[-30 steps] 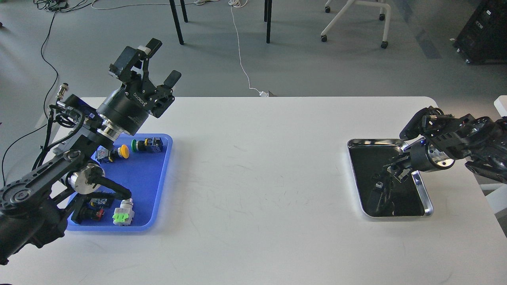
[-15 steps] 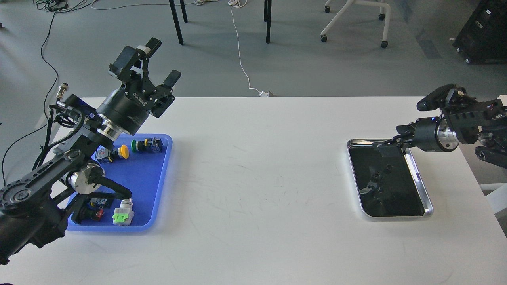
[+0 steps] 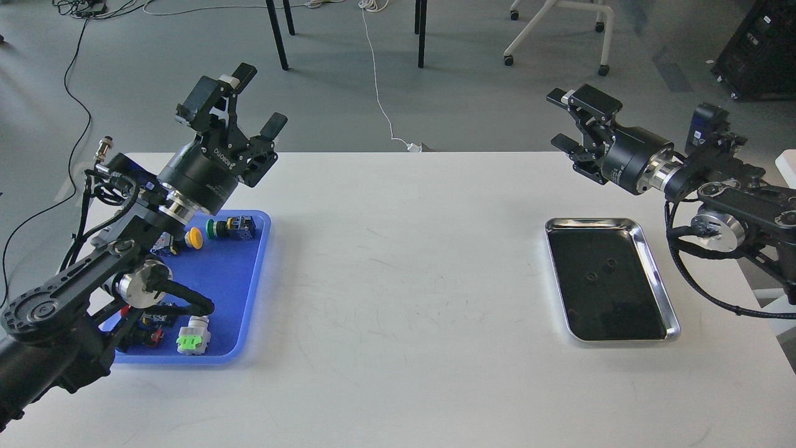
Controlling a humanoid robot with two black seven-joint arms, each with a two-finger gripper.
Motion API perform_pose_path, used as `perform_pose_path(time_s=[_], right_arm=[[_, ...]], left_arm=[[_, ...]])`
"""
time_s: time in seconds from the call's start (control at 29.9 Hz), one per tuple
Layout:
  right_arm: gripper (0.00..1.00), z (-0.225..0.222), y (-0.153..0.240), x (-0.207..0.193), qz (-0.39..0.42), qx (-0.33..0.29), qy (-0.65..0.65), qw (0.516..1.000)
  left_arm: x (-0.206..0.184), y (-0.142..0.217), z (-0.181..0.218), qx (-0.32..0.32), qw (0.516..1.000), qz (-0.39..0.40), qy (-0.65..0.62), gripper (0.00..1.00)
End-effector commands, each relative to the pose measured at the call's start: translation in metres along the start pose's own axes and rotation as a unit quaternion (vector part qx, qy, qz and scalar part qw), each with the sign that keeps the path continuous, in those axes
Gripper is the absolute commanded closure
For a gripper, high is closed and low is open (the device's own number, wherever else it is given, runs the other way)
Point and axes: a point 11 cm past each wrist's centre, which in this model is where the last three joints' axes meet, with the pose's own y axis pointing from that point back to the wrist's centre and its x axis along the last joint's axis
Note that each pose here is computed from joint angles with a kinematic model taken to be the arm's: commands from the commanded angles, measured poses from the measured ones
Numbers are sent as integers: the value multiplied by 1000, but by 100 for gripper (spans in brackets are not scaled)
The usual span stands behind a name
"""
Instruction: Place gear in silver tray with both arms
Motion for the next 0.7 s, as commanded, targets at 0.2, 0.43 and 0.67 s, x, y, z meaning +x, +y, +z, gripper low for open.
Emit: perform_pose_path(time_s=[0.2,0.43,0.67], right_arm=[[1,20,11,0,56,44,-160,984],[1,22,15,-21,29,43,-181,982],[1,15,12,-27,27,61,-198,978]], left_arm=[[16,28,-32,90,994,53,38,2],[20,47,-46,90,990,87,67,2],[19,47,-46,87,990,88,70,2]])
